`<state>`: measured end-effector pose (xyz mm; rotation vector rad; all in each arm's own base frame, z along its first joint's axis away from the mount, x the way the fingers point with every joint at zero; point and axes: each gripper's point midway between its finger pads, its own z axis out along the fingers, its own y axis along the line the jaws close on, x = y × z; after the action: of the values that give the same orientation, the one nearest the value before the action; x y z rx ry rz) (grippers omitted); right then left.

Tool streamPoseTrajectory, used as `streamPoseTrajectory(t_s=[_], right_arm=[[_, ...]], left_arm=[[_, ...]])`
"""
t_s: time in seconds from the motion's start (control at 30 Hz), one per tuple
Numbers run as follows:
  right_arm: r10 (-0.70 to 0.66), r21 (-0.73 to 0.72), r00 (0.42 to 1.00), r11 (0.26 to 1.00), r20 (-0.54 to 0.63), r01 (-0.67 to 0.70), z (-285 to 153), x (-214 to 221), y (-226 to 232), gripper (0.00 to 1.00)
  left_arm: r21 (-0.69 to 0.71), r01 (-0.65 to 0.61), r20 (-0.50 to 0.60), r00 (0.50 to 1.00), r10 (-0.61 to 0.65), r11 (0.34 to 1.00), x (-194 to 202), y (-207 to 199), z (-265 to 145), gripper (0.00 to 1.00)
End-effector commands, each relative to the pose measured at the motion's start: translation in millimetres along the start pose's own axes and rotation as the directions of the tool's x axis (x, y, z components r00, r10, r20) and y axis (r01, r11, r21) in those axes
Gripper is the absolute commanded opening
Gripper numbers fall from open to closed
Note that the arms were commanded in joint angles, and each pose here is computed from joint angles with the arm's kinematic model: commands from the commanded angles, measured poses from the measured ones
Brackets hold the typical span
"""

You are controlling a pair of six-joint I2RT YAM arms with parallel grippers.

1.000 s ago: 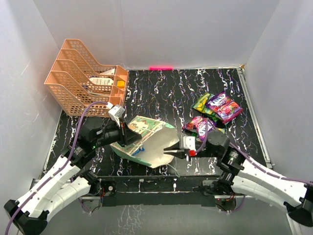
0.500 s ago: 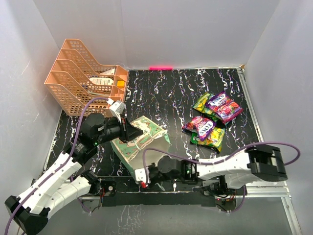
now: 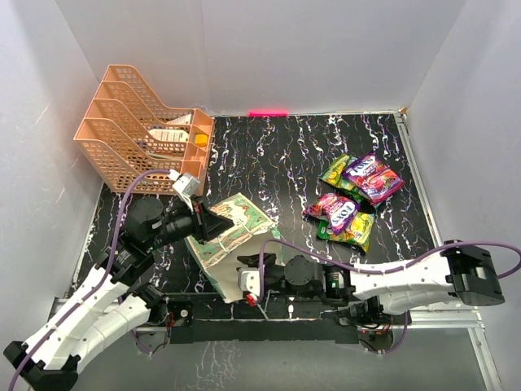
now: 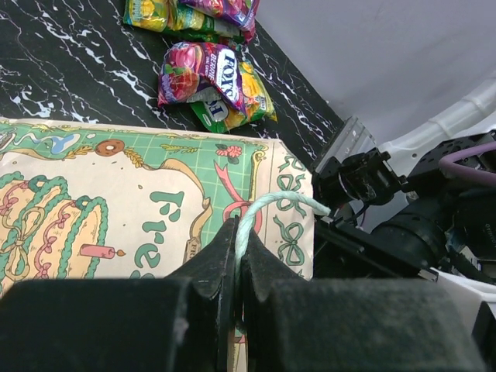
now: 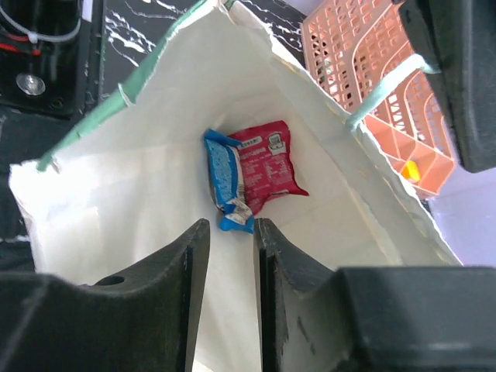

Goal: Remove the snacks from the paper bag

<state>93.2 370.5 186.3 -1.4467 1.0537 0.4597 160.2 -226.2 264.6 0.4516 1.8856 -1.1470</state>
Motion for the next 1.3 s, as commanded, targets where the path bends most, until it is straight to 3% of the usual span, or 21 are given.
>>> streamPoseTrajectory(t_s=[0.0,0.2,0.53,0.77,0.93,1.1,1.27], right_arm=[[-0.109,0.027,0.994,0.994,-0.019,0.11,-3.8,10.2,-5.4,0.37],[-0.169,0.028,0.982,0.985,-0.084,0.172,29.8,34.4,-2.4,0.41],[-0.117,0.177,0.987,0.975,-0.112,0.135,81.5,64.7,-14.3,0.46],[-0.128,0.204,0.991,0.97,-0.037,0.133,103.2,66.3,-10.4,0.56],[-0.148,0.12,0.985,0.983,0.089,0.137,102.0,43.0,3.9,0.6],[-0.206,0.133,0.973,0.972,0.099,0.193,81.0,35.1,-5.2,0.63],[-0.263,0.106,0.963,0.961,0.067,0.255,72.1,42.6,-3.5,0.63]], left_arm=[[0.018,0.0,0.02,1.0,0.0,1.0,4.3,0.5,0.1,0.0],[0.023,0.007,0.023,1.0,-0.008,1.0,6.4,0.7,0.4,0.0],[0.051,0.029,0.036,0.999,-0.031,0.998,4.7,-5.1,-0.8,0.0],[0.035,0.017,0.036,0.999,-0.018,0.999,1.9,-4.9,-3.5,0.0],[-0.059,-0.007,0.054,0.998,0.011,0.998,3.9,9.6,-14.3,0.0],[-0.182,-0.009,0.096,0.995,0.027,0.983,6.7,29.2,-32.6,0.0],[-0.153,0.02,0.139,0.99,0.001,0.988,8.0,25.2,-36.4,0.0]])
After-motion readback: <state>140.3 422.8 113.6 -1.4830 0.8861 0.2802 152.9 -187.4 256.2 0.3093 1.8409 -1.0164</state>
